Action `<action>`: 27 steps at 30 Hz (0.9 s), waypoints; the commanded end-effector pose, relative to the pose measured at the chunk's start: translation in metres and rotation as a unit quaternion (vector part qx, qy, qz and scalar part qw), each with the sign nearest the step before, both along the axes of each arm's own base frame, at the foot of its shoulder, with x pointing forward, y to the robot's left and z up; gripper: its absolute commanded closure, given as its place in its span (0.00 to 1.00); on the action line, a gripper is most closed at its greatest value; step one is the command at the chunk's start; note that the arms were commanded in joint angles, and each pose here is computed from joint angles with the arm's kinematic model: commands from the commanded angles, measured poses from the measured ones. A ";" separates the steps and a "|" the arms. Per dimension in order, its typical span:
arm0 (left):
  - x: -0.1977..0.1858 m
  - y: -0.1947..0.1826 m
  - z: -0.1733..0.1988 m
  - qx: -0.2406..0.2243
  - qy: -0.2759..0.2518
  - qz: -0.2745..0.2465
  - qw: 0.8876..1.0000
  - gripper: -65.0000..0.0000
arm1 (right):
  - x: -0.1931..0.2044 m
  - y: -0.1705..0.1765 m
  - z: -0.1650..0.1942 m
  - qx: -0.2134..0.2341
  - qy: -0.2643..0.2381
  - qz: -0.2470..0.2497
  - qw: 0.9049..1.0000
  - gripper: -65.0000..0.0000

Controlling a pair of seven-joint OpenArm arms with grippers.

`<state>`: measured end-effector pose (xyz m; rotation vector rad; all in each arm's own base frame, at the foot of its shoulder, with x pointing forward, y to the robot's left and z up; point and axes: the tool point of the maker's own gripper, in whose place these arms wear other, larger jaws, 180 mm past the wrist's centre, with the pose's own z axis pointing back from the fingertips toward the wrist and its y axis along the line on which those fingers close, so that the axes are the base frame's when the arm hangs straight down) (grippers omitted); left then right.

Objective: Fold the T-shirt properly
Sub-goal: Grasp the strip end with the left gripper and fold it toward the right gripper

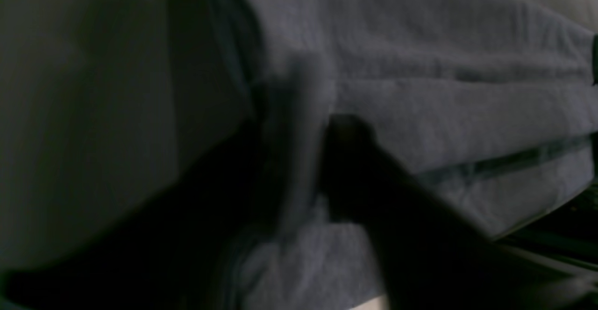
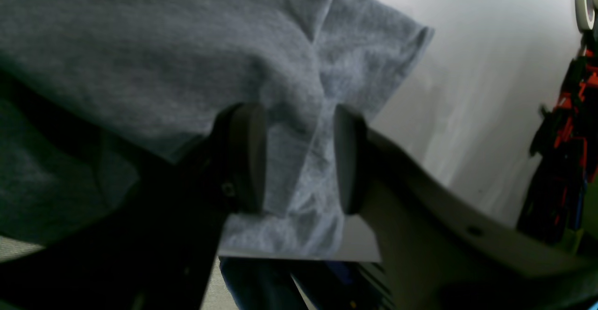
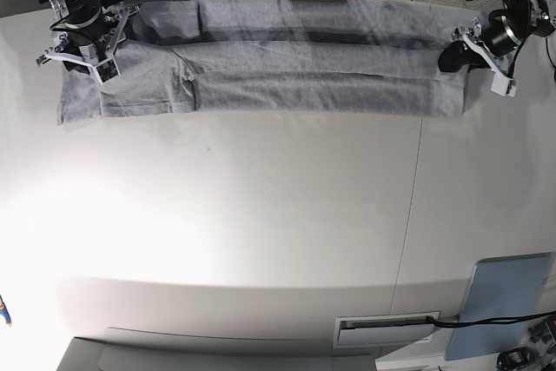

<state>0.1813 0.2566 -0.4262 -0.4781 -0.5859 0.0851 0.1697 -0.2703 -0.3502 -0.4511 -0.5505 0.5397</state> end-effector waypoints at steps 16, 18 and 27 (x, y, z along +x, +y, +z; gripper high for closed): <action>0.032 0.093 0.040 0.232 0.014 0.044 0.972 1.00 | 0.027 0.000 0.027 -0.005 -0.084 0.009 0.996 0.63; 0.035 0.087 0.053 0.249 0.010 0.033 0.968 1.00 | 0.030 0.000 0.029 -0.005 -0.090 0.009 0.996 0.63; 0.023 -0.019 0.102 0.188 -0.058 -0.044 0.980 1.00 | 0.042 -0.003 0.037 -0.007 -0.111 0.001 0.994 0.63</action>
